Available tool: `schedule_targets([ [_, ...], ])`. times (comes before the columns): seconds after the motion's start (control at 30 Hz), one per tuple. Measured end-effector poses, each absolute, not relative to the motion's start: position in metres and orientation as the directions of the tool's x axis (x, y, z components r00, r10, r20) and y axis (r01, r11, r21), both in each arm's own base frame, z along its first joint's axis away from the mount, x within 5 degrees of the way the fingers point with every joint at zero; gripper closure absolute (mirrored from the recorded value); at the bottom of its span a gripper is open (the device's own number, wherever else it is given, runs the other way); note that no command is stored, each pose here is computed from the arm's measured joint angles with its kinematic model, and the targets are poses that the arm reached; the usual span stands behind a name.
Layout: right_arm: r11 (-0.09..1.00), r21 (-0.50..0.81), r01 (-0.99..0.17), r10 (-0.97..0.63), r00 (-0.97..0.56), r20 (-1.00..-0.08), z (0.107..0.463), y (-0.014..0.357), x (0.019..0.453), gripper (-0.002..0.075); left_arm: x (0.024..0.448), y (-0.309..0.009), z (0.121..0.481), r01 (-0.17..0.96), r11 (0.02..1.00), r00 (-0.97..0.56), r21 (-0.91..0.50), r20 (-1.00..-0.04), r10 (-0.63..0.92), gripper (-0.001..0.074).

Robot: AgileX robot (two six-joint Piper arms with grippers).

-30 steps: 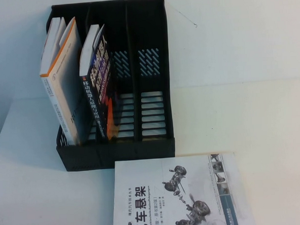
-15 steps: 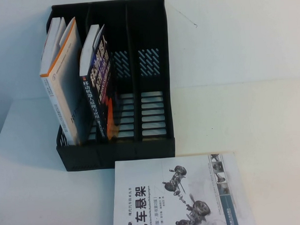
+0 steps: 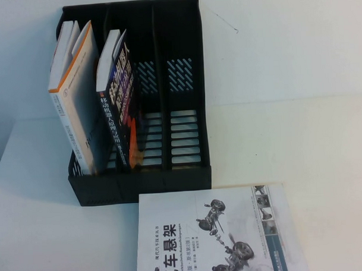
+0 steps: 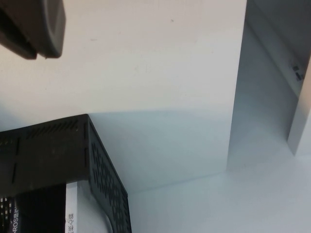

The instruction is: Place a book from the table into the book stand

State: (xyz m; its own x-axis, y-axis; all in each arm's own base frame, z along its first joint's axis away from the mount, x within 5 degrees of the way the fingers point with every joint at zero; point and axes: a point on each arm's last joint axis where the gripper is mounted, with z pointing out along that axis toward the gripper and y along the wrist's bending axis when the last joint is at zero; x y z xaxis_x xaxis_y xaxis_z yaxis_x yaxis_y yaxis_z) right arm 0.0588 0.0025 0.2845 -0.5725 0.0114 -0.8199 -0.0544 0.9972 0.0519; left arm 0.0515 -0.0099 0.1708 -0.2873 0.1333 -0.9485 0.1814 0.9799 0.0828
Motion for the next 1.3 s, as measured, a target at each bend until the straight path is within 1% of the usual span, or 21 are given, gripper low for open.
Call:
schedule_targets([
  [0.17,0.998,0.034,-0.061,-0.006,-0.562,-0.827,0.275,0.003,0.061,0.0727,0.052,-0.01,0.171,0.181,0.98,-0.287,0.083,-0.949,0.133,0.0736],
  [0.3,0.993,0.015,-0.119,-0.036,-0.415,-0.909,0.264,0.005,0.062,0.0727,0.052,-0.01,0.171,0.181,0.98,-0.287,0.083,-0.949,0.133,0.0736],
  [0.37,0.99,-0.002,-0.14,-0.045,-0.303,-0.952,0.255,0.006,0.061,0.0727,0.052,-0.01,0.171,0.181,0.98,-0.287,0.083,-0.949,0.133,0.0736],
  [0.43,0.991,-0.001,-0.134,-0.032,-0.226,-0.974,0.244,0.005,0.058,0.0727,0.052,-0.01,0.171,0.181,0.98,-0.287,0.083,-0.949,0.133,0.0736],
  [0.5,0.993,0.026,-0.111,0.004,-0.19,-0.982,0.229,0.004,0.055,0.0727,0.052,-0.01,0.171,0.181,0.98,-0.287,0.083,-0.949,0.133,0.0736],
  [0.63,0.996,0.066,-0.063,0.052,-0.199,-0.979,0.197,0.002,0.053,0.0727,0.052,-0.01,0.171,0.181,0.98,-0.287,0.083,-0.949,0.133,0.0736],
  [0.7,0.997,0.069,-0.046,0.056,-0.236,-0.97,0.182,0.002,0.054,0.0727,0.052,-0.01,0.171,0.182,0.98,-0.287,0.085,-0.948,0.135,0.0736],
  [0.8,0.997,0.061,-0.037,0.046,-0.321,-0.946,0.17,0.001,0.052,0.0727,0.052,-0.01,0.171,0.182,0.98,-0.287,0.084,-0.948,0.135,0.0736],
  [0.83,0.998,0.043,-0.042,0.026,-0.341,-0.94,0.168,0.001,0.051,0.0727,0.052,-0.01,0.171,0.182,0.98,-0.287,0.084,-0.948,0.135,0.0736],
  [0.97,0.998,-0.006,-0.059,-0.026,-0.343,-0.939,0.167,0.001,0.051,0.0727,0.052,-0.01,0.171,0.182,0.98,-0.287,0.084,-0.948,0.135,0.0736],
  [1.3,0.998,-0.014,-0.063,-0.034,-0.343,-0.939,0.167,0.002,0.051,0.0727,0.052,-0.01,0.171,0.182,0.98,-0.287,0.084,-0.948,0.135,0.0736],
])
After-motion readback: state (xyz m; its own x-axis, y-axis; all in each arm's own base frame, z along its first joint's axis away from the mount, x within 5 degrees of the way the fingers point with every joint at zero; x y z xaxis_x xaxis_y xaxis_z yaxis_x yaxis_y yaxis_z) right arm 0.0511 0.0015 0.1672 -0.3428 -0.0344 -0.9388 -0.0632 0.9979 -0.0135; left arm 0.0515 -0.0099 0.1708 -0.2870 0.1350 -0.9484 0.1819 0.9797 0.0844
